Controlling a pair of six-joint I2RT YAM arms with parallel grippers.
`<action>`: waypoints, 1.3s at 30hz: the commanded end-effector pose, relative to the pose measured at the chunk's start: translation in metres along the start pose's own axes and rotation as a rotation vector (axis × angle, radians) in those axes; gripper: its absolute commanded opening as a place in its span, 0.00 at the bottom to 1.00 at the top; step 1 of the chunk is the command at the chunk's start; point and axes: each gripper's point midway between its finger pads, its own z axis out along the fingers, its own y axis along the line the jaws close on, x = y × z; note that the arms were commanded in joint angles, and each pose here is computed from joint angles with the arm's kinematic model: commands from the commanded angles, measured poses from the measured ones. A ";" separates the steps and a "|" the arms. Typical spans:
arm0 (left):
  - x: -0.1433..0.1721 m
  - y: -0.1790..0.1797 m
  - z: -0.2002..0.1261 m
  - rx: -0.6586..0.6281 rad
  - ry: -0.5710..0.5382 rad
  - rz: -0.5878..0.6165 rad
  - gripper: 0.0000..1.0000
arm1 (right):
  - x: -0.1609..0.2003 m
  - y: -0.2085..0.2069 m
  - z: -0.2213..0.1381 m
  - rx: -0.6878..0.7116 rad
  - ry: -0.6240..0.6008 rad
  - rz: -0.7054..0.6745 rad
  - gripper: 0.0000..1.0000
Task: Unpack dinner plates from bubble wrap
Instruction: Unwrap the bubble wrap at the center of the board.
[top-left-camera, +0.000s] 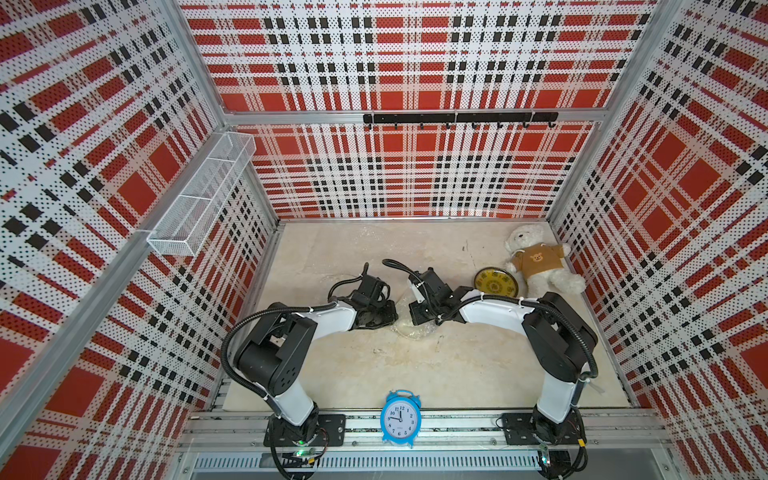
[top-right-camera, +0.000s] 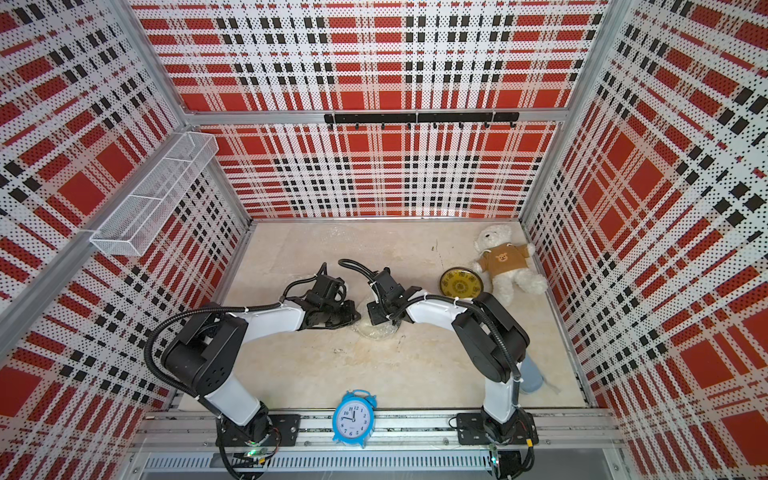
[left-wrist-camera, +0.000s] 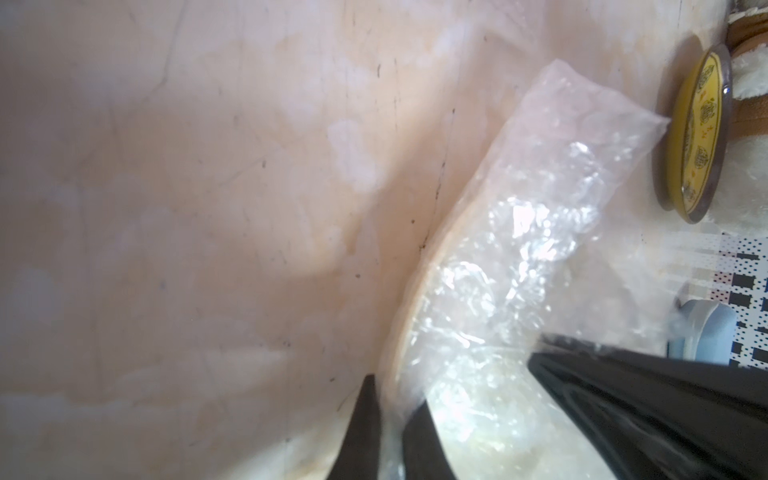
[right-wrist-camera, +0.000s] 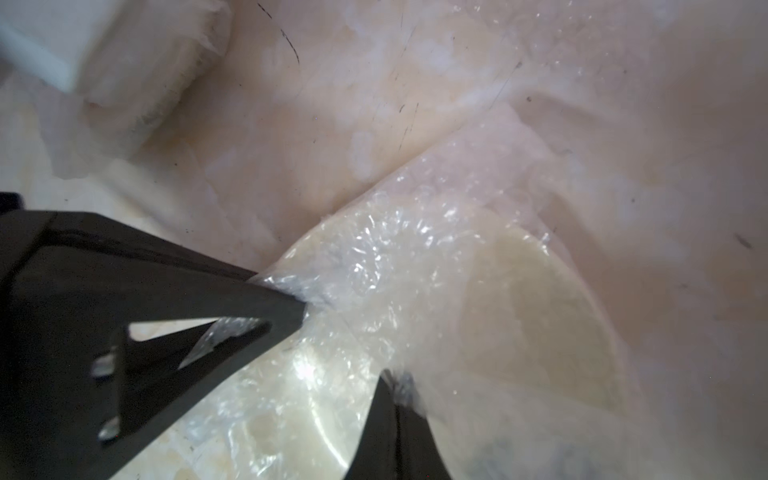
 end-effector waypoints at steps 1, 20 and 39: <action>0.025 0.037 0.004 -0.134 0.065 -0.024 0.00 | -0.035 0.014 -0.026 -0.087 -0.130 0.055 0.01; 0.025 0.043 0.003 -0.149 0.061 -0.028 0.00 | -0.048 0.001 -0.049 -0.195 -0.212 0.174 0.00; -0.004 0.021 -0.034 -0.085 -0.194 -0.161 0.00 | -0.027 -0.069 -0.077 -0.019 -0.324 0.349 0.16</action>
